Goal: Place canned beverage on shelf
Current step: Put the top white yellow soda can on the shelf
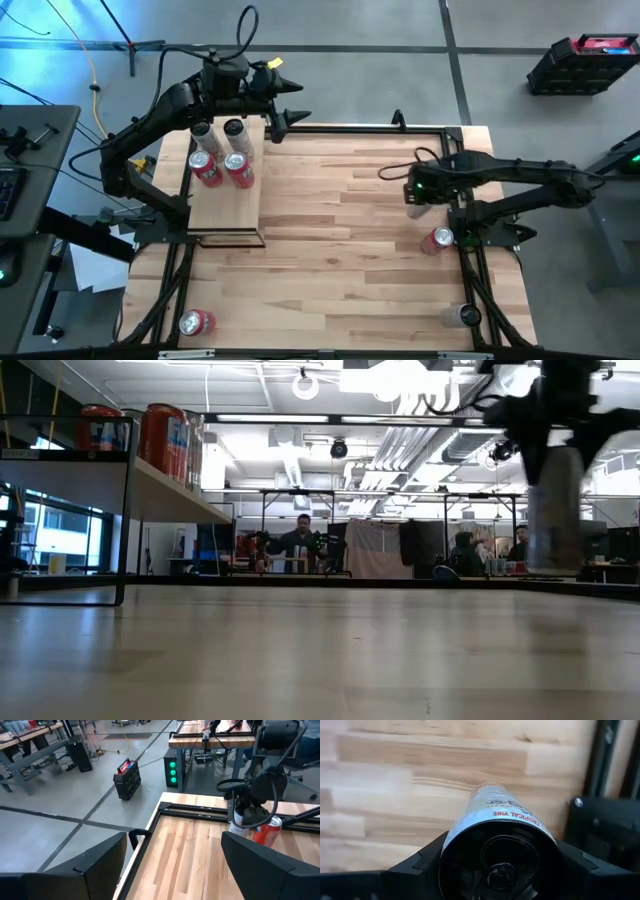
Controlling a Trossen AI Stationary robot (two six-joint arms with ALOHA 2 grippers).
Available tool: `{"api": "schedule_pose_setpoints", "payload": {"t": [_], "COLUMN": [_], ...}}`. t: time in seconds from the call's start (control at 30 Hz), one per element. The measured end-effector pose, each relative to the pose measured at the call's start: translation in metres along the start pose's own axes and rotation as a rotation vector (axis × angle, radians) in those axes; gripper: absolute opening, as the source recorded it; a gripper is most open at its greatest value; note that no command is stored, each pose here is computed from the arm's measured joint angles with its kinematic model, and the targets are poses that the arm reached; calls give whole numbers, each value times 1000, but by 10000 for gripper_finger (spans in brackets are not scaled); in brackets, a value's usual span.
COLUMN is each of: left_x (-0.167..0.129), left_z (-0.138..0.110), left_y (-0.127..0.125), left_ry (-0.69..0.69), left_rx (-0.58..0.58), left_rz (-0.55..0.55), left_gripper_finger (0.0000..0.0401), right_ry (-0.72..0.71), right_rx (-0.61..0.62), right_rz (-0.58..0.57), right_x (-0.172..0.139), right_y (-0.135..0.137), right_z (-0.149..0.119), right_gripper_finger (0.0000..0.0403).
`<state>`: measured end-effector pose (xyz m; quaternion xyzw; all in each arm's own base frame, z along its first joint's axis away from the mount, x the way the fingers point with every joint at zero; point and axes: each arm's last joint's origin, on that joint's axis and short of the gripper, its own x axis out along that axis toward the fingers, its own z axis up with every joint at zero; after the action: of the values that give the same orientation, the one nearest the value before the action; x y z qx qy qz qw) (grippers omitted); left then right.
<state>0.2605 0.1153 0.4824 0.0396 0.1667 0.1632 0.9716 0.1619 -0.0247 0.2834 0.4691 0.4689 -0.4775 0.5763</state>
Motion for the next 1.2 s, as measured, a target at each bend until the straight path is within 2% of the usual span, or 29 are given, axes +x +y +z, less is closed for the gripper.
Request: {"api": "schedule_pose_setpoints", "payload": {"t": [0.2,0.4,0.57,0.77,0.9,1.07,1.2], "left_x": [-14,-41,-58,-75,-87,-95,-102], "left_z": [4,9,7,5,6,6,6], "left_y": [0,-1,-3,-6,-9,-13,-16], "left_ry": [-26,-70,-58,-45,-57,-64,-75], "left_rx": [4,-7,-45,-126,-128,-154,-172], "left_rz": [3,9,4,-5,-18,-36,-51], "left_gripper_finger": [315,315,315,315,315,315,315], "right_ry": [-24,-98,-109,-78,-93,-114,-106], "right_rx": [-291,-600,-912,-1291,-1534,-1793,-1839], "right_rz": [27,75,92,164,162,159,203], "right_x": [-17,-31,-25,2,15,34,52], "right_y": [51,100,134,181,210,241,250], "right_z": [30,77,120,156,167,167,167], "right_gripper_finger": [240,240,240,240,242,252,253]}}
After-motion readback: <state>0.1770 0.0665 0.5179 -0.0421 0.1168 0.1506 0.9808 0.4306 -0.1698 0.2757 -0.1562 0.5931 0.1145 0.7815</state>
